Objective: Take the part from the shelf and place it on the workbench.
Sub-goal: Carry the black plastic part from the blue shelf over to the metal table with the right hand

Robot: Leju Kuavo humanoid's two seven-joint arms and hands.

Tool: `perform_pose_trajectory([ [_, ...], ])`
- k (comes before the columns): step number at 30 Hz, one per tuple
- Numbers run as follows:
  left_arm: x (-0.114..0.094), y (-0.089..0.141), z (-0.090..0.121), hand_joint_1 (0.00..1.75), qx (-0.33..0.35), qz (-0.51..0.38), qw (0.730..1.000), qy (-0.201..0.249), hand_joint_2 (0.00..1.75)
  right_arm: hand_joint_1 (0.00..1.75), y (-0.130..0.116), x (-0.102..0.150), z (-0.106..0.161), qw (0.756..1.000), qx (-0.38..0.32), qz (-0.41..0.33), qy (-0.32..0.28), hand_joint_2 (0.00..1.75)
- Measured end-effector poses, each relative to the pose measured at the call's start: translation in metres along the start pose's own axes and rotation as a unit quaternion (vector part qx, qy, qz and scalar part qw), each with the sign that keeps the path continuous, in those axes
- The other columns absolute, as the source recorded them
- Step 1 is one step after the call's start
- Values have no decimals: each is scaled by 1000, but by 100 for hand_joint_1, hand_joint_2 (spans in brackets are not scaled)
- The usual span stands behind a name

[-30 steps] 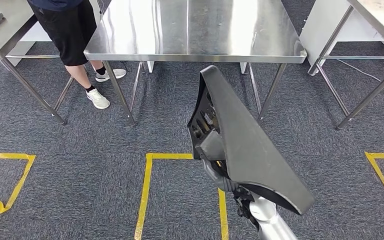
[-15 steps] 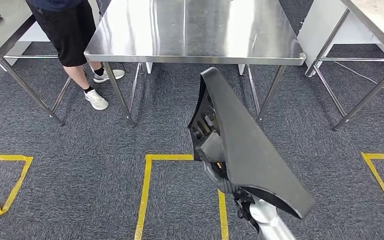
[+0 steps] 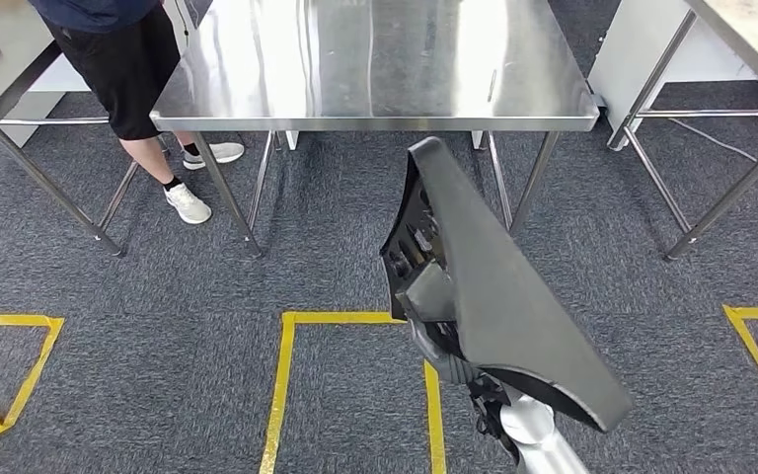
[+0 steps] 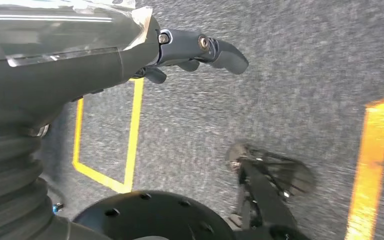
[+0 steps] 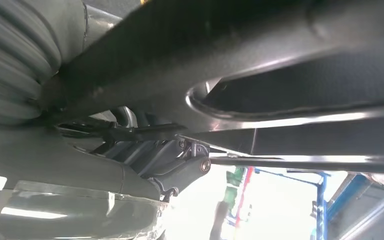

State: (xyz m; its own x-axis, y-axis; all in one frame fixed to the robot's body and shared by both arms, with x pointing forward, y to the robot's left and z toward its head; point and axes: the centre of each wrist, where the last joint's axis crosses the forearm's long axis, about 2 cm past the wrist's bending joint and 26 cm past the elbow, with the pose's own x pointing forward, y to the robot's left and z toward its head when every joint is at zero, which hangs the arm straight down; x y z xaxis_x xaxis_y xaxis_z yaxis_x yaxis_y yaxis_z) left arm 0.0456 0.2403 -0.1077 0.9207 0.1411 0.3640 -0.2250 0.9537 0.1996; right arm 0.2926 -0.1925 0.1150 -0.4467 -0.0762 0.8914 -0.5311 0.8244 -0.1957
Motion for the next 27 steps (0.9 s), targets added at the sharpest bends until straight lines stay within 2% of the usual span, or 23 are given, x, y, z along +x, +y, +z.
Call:
perform_pose_trajectory([
  [15,0,1,-1,0,1,-2,1000,2,175,175,1,2,-4,1000,-1,-2,-5,175],
  [27,-2,0,1,0,-2,-4,1000,3,175,175,0,-1,5,1000,-4,-1,4,175],
])
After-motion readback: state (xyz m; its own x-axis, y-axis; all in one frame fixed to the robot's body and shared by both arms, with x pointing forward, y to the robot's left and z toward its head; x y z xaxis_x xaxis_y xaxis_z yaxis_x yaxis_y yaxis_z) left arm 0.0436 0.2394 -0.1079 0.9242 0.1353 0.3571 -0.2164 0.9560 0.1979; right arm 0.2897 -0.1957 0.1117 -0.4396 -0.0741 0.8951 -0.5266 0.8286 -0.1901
